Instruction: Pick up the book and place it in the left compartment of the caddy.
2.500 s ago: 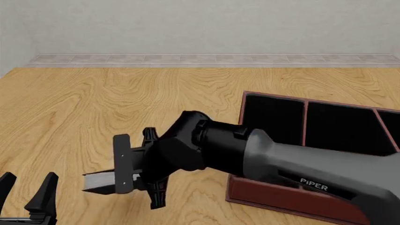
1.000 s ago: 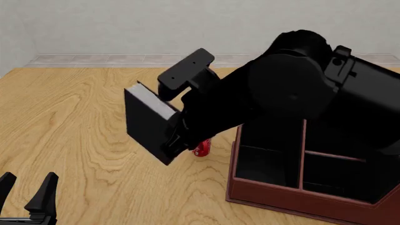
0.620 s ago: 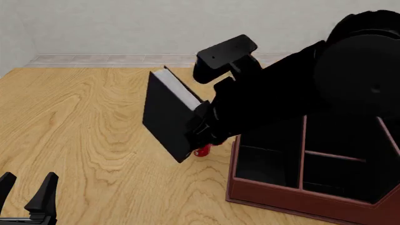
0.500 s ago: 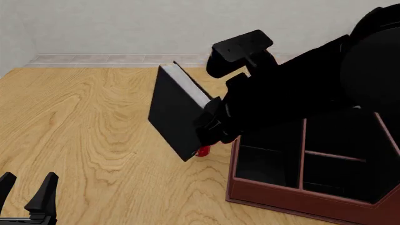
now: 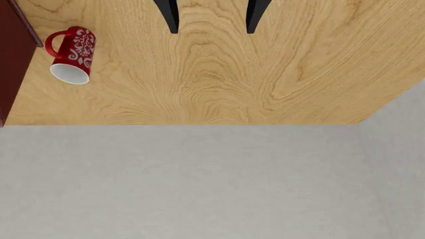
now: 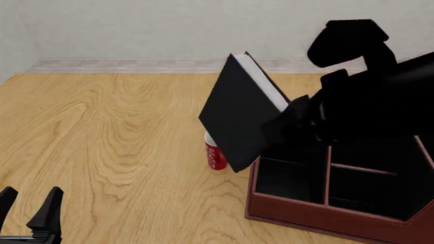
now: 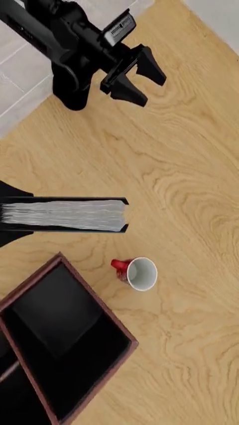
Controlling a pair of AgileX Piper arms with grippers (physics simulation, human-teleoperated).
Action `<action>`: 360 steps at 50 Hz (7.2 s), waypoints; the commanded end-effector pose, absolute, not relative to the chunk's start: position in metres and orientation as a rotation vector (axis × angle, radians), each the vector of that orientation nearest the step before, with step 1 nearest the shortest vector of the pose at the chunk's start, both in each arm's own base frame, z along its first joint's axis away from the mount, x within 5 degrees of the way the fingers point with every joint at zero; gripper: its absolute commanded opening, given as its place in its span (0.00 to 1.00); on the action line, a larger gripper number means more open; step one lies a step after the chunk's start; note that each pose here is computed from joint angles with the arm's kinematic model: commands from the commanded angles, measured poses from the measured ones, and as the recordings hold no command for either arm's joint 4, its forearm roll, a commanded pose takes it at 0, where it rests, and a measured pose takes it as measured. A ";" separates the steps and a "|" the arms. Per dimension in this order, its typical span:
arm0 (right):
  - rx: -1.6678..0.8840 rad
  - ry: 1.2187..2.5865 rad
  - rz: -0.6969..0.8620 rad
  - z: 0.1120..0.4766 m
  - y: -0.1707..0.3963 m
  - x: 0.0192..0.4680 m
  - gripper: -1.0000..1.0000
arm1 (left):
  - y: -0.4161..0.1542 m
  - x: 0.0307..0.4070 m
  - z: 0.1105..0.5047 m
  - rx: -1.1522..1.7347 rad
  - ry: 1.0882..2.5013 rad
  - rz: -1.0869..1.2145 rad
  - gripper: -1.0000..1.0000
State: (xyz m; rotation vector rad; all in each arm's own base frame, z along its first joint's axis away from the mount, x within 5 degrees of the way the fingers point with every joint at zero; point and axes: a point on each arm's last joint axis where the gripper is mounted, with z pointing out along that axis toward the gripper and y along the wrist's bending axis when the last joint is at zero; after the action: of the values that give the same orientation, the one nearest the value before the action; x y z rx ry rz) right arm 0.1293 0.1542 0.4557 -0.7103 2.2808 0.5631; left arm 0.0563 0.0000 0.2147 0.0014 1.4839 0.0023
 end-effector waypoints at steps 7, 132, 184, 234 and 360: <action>-0.552 2.300 0.591 0.461 0.116 0.108 0.00 | 0.000 0.056 0.214 0.002 1.483 0.003 1.00; -0.123 2.478 0.382 0.412 0.072 0.136 0.00 | 0.000 0.056 0.214 0.001 1.483 0.003 1.00; -0.084 2.497 0.364 0.406 0.082 0.166 0.00 | 0.000 0.056 0.214 0.002 1.483 0.003 1.00; -0.028 2.503 0.344 0.389 0.086 0.195 0.00 | 0.000 0.056 0.214 0.002 1.483 0.003 1.00; 0.045 2.585 0.323 0.310 0.095 0.220 0.00 | 0.000 0.056 0.214 0.002 1.483 0.003 1.00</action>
State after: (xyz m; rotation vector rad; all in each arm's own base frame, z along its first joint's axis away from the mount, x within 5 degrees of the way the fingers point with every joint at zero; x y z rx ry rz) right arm 0.2177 0.0936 0.3114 0.0193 2.5938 0.3093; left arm 0.0563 0.0000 0.2147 0.0015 1.4839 0.0023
